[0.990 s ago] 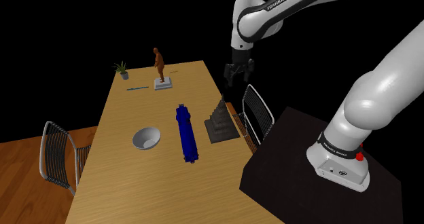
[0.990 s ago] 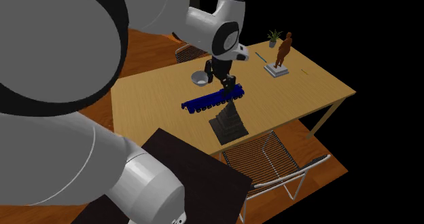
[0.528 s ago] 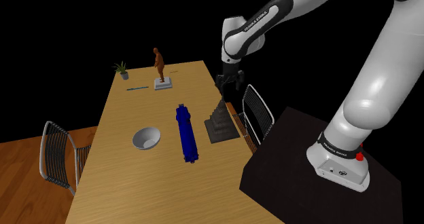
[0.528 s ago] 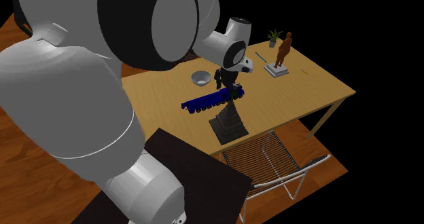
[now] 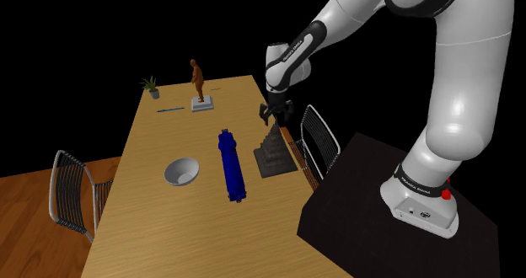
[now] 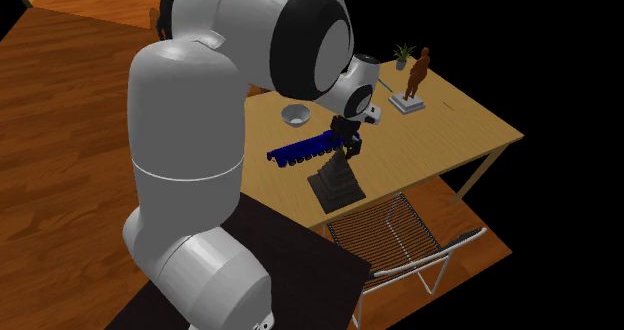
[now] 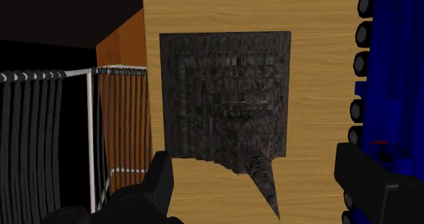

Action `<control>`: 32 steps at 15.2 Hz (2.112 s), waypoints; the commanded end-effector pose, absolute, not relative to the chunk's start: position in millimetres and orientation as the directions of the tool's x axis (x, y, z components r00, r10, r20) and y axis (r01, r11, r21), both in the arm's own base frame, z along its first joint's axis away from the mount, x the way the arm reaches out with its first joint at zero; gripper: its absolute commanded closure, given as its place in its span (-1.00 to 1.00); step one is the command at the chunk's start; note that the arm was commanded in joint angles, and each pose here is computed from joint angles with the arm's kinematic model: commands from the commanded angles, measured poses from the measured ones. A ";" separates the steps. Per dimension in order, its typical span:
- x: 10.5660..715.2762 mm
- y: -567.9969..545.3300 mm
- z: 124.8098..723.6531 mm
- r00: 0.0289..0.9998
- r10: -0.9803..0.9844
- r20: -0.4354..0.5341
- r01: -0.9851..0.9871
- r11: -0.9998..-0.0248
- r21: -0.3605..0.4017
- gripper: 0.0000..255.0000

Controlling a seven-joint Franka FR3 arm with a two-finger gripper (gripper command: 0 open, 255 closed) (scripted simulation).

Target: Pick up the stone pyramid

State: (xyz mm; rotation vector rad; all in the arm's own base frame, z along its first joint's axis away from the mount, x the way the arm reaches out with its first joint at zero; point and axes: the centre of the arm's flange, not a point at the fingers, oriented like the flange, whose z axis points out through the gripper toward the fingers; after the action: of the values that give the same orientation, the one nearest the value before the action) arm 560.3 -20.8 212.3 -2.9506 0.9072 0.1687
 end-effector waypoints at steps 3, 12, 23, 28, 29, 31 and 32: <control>581.3 -34.0 177.0 0.787 -0.605 -0.124 -0.610 -0.792 -0.005 -1.00; 581.3 -34.0 137.0 0.787 -0.605 -0.124 -0.610 -0.792 -0.005 -1.00; 581.3 -34.0 142.3 0.787 -0.605 -0.124 -0.610 -0.792 -0.005 1.00; 581.3 -34.0 168.7 0.787 -0.605 -0.124 -0.610 -0.792 -0.005 1.00; 581.3 -34.0 174.0 0.787 -0.605 -0.124 -0.610 -0.792 -0.005 1.00; 581.3 -34.0 184.6 0.787 -0.605 -0.124 -0.610 -0.792 -0.005 1.00; 581.3 -34.0 189.8 0.787 -0.605 -0.124 -0.610 -0.792 -0.005 1.00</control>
State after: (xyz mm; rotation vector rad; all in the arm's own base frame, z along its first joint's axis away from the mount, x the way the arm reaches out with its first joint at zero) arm 580.2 -34.8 183.5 -2.9273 0.9962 0.1844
